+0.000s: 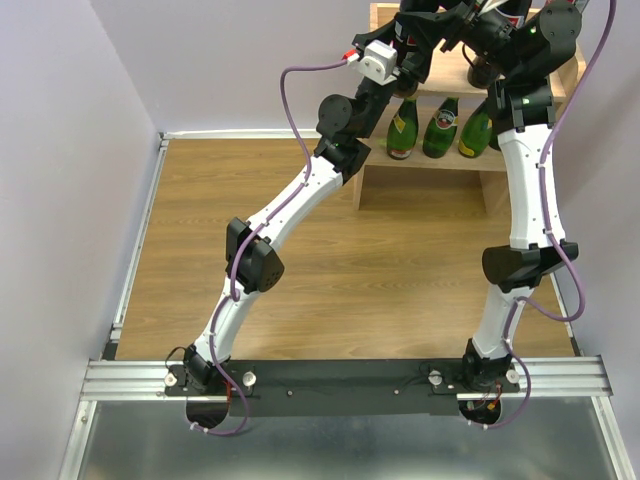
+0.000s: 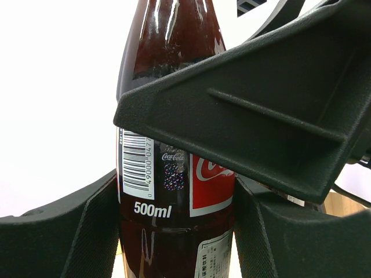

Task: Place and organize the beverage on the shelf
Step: Adjust the drink, then place the drink on the shelf.

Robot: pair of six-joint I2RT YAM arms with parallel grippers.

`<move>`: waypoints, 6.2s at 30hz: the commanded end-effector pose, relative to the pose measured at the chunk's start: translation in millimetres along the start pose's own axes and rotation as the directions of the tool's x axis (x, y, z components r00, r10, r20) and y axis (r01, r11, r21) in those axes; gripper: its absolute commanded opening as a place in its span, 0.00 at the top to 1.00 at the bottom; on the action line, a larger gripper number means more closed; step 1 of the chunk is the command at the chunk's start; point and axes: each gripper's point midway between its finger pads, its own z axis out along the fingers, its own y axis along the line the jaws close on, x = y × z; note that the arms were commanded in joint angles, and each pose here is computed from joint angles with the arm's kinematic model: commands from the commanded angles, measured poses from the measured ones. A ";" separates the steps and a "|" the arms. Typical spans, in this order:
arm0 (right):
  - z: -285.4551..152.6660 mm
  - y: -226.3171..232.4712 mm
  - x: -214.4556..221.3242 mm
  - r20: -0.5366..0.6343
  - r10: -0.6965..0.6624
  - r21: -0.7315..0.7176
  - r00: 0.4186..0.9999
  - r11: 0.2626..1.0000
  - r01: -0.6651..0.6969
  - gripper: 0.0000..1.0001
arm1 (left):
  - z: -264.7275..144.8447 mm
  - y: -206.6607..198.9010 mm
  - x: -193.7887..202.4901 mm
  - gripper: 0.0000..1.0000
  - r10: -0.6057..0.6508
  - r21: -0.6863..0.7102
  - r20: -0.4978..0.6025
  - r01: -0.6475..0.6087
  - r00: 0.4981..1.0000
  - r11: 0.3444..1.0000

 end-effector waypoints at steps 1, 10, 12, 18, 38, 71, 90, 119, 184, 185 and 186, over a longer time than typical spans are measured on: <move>-10.7 -54.0 47.7 -0.091 -0.090 0.136 0.992 0.985 0.102 0.74 | 7.6 -6.4 -42.0 0.54 -0.031 -0.003 0.124 0.032 0.992 0.999; -11.4 -66.4 41.1 -0.088 -0.166 0.188 0.982 0.966 0.180 0.81 | 8.4 -7.3 -47.9 0.42 -0.033 0.004 0.131 0.032 0.991 0.999; -12.0 -69.7 41.2 -0.089 -0.166 0.206 0.982 0.962 0.181 0.82 | 8.4 -8.2 -48.1 0.40 -0.034 0.006 0.129 0.034 0.991 0.999; -13.5 -75.2 40.0 -0.090 -0.170 0.233 0.981 0.954 0.187 0.84 | 8.7 -8.1 -51.2 0.33 -0.034 0.007 0.132 0.033 0.991 0.999; -15.4 -76.8 41.8 -0.095 -0.161 0.245 0.982 0.953 0.180 0.85 | 8.1 -13.1 -53.3 0.22 -0.031 0.010 0.123 0.030 0.992 1.000; -28.6 -87.1 44.4 -0.105 -0.065 0.366 0.992 0.925 0.099 0.30 | -6.5 -16.3 -82.1 0.21 0.011 0.011 0.100 -0.012 0.995 1.000; -31.0 -78.1 27.3 -0.089 -0.072 0.354 0.993 0.930 0.099 0.04 | -12.6 -15.1 -101.7 0.21 0.012 0.011 0.115 -0.014 0.993 1.000; -29.2 -63.3 -11.6 -0.037 -0.127 0.318 0.991 0.939 0.133 0.16 | -12.7 -15.3 -103.2 0.21 0.007 0.005 0.116 -0.007 0.993 1.000; -39.3 -42.6 -100.3 0.074 -0.230 0.373 0.970 0.909 0.187 0.11 | -15.4 -17.5 -96.5 0.21 -0.003 0.011 0.096 0.002 0.995 1.000; -40.5 -44.2 -101.3 0.066 -0.247 0.379 0.967 0.902 0.205 0.11 | -15.6 -16.7 -95.8 0.21 0.000 0.010 0.095 -0.001 0.996 1.000; -41.4 -44.1 -104.2 0.068 -0.255 0.384 0.965 0.899 0.210 0.11 | -15.6 -17.3 -97.3 0.21 -0.002 0.011 0.096 0.000 0.995 1.000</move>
